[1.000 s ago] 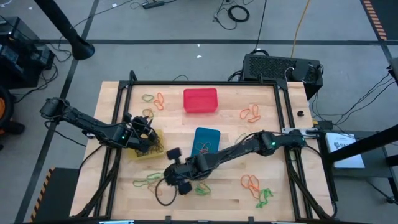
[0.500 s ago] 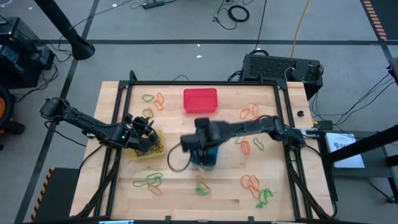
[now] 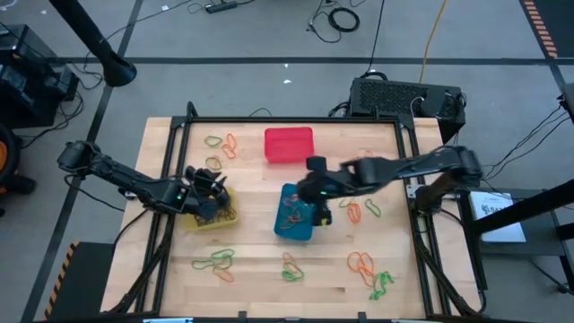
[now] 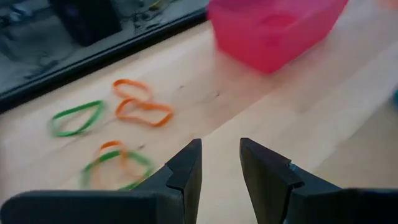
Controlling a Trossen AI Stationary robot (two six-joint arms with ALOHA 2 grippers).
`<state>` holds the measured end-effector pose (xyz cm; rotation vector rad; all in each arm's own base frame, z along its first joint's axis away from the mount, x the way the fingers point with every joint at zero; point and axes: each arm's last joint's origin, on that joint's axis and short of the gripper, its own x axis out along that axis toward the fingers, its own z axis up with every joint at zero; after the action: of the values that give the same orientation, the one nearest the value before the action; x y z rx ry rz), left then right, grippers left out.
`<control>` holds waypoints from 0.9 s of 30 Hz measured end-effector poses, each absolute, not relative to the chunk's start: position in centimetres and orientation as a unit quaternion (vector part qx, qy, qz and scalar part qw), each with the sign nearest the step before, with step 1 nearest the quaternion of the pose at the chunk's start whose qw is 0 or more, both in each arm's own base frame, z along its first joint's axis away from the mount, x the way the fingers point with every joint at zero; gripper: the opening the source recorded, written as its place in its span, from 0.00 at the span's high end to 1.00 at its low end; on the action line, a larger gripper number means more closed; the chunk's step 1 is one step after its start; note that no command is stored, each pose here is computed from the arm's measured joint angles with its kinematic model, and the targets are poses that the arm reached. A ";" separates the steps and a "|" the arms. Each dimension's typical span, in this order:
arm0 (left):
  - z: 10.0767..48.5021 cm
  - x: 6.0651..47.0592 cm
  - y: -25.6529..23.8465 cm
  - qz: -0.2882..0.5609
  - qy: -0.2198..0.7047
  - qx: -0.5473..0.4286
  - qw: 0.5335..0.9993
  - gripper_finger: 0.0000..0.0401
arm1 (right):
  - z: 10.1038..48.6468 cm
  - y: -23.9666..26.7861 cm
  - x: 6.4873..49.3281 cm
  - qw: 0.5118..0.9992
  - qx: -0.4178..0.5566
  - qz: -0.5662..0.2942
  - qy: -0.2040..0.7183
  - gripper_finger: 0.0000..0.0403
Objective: Sort rubber bands into baskets
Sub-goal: Put the orange rubber band into the blue bin
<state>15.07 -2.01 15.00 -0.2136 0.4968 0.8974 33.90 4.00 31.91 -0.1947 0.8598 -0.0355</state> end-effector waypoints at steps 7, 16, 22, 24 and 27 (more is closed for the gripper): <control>17.2 18.4 -3.3 0.312 0.153 -0.114 0.931 0.71 | 25.1 2.0 30.7 0.961 -0.029 -0.056 0.270 1.00; 16.5 21.5 -5.2 0.191 0.119 -0.080 0.971 0.71 | 21.1 1.6 30.0 0.969 -0.016 -0.057 0.239 1.00; 16.3 22.0 -5.4 0.173 0.121 -0.051 0.976 0.71 | 20.5 1.7 30.6 0.969 -0.009 -0.057 0.240 1.00; 16.5 22.2 -5.4 0.172 0.117 -0.050 0.977 0.71 | 19.9 1.8 30.8 0.968 -0.002 -0.059 0.245 0.98; 16.8 22.1 -5.3 0.171 0.115 -0.029 0.978 0.71 | 19.3 1.8 31.3 0.969 0.003 -0.061 0.240 0.94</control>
<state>22.12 -5.33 16.78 -0.0586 0.2314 0.3454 31.33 1.79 19.34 0.0071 0.4844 -0.1223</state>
